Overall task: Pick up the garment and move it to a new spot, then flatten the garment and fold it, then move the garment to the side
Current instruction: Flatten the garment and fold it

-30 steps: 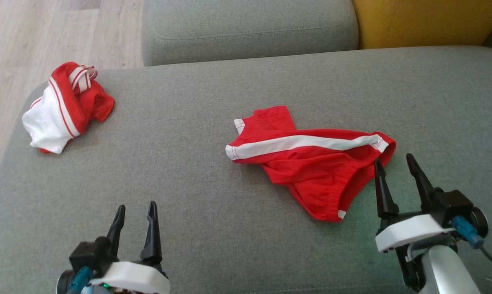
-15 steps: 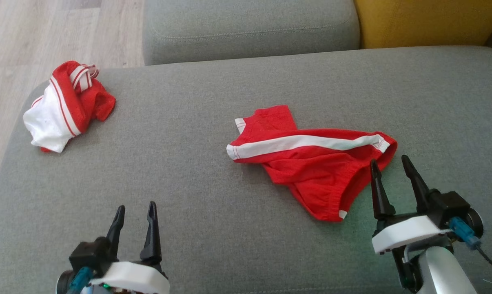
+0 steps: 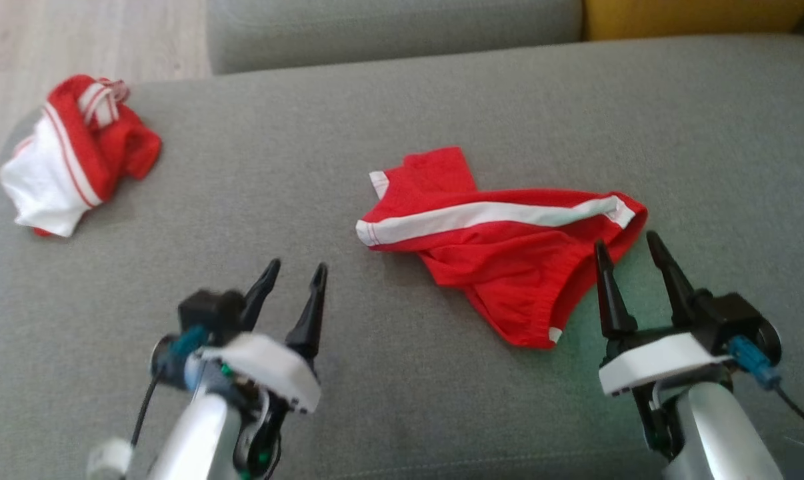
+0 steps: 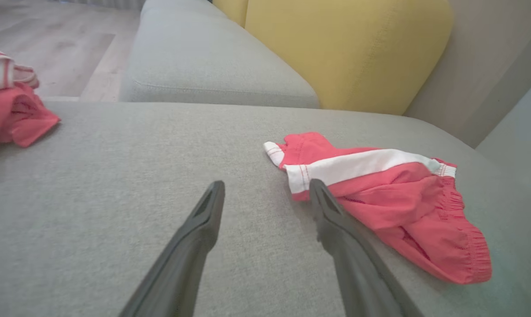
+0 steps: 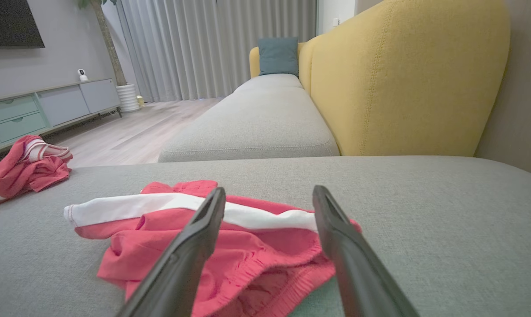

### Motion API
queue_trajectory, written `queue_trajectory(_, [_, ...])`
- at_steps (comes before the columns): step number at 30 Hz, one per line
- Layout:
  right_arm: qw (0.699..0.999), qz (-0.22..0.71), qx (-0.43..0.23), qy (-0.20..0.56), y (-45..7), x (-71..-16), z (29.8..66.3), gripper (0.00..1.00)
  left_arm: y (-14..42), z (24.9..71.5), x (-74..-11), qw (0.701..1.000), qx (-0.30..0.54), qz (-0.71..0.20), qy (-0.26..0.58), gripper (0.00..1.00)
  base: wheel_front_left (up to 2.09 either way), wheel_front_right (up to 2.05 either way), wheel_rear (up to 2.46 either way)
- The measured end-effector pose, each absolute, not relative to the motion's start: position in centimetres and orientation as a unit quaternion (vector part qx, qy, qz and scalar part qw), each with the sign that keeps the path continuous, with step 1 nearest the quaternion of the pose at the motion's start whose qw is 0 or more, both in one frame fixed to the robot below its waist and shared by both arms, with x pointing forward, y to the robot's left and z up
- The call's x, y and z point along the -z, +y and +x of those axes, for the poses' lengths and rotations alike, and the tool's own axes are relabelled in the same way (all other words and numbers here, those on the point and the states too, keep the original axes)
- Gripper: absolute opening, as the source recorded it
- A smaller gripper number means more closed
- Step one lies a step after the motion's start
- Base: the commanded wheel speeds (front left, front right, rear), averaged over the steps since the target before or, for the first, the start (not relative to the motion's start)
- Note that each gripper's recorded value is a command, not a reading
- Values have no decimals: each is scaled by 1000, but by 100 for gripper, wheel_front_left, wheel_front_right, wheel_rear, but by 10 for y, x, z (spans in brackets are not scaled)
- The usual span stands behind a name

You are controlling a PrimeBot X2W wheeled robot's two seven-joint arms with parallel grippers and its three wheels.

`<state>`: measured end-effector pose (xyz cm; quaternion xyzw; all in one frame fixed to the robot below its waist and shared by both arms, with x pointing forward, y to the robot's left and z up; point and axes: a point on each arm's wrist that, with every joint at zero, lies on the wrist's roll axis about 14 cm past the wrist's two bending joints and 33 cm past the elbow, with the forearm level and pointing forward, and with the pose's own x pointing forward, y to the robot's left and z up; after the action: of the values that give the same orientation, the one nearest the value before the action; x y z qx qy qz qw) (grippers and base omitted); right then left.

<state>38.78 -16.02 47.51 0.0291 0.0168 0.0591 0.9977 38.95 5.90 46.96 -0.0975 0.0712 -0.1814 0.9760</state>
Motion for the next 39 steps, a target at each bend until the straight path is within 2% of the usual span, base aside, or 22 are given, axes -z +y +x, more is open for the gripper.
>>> queue_trajectory(11, [999,29,-25,32,-184,-463,398,100,6,430,-445,946,258,-119,157,100,0,0,0])
queue_trajectory(18, [999,29,-13,31,-193,-463,402,100,-13,433,-430,931,286,-123,190,100,0,0,0])
queue_trajectory(35, [999,29,-9,37,-195,-459,402,100,-20,439,-429,928,293,-132,191,100,0,0,0])
queue_trajectory(36, [999,29,-9,36,-195,-459,402,100,-22,438,-429,926,296,-132,191,89,0,0,0])
queue_trajectory(37, [999,29,-9,36,-195,-459,402,100,-24,437,-429,925,298,-132,193,67,0,0,0])
queue_trajectory(38, [999,29,-9,36,-196,-459,402,100,-25,436,-429,925,300,-132,193,51,0,0,0])
queue_trajectory(39, [999,28,-8,36,-196,-460,402,100,-25,436,-428,925,300,-132,194,43,0,0,0])
